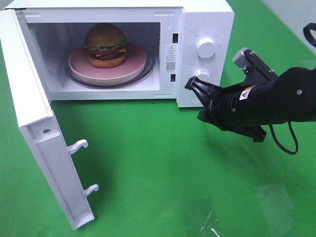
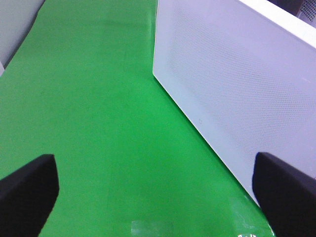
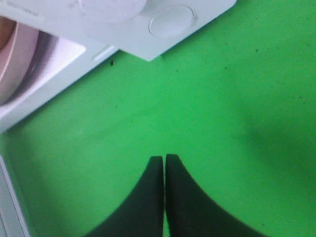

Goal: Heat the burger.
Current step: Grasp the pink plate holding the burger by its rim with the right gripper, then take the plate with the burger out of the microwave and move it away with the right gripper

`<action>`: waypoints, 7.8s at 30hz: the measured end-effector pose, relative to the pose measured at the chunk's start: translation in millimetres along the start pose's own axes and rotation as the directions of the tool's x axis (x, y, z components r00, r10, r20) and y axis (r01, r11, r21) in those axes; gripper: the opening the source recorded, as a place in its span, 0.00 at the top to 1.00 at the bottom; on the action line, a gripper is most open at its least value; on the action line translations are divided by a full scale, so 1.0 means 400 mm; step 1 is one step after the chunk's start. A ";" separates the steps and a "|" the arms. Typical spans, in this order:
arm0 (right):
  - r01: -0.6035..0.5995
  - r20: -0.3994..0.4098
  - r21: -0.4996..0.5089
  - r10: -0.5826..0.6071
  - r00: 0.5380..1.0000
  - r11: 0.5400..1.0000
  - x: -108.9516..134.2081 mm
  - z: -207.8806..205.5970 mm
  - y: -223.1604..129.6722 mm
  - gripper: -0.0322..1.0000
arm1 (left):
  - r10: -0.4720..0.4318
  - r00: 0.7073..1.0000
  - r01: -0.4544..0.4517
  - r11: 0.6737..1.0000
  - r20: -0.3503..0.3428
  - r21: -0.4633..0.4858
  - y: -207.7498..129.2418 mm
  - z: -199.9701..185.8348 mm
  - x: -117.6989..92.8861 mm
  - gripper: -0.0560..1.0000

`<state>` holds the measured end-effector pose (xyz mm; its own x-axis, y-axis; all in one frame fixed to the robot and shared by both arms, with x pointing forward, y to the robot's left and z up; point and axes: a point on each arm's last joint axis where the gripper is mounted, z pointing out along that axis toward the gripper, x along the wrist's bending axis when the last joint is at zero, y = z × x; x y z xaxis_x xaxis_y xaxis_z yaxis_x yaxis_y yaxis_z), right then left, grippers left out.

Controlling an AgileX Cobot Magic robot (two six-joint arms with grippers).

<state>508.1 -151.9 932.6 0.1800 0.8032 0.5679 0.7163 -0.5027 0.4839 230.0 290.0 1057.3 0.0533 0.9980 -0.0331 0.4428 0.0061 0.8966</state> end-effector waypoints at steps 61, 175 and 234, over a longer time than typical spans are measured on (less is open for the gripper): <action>0.796 -0.445 0.052 -0.727 -0.523 -0.604 0.089 -0.111 0.042 0.58 | 0.000 1.000 0.000 1.000 0.000 0.000 0.000 0.000 0.000 0.01; 0.774 -0.075 -0.073 -0.771 -0.633 -0.629 0.380 0.480 -0.003 0.28 | 0.000 1.000 0.000 1.000 0.000 0.000 0.000 0.000 0.000 0.01; 0.542 -0.156 -0.130 -0.522 -0.838 -0.831 0.335 0.260 -0.045 0.85 | 0.000 1.000 0.000 1.000 0.000 0.000 0.000 0.000 0.000 0.01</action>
<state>589.5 -2.2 930.7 -0.6304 -0.4607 -0.6248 -0.5848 0.8112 -0.0081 230.0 290.0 1057.3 0.0533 0.9980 -0.0331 0.4428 0.0061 0.8966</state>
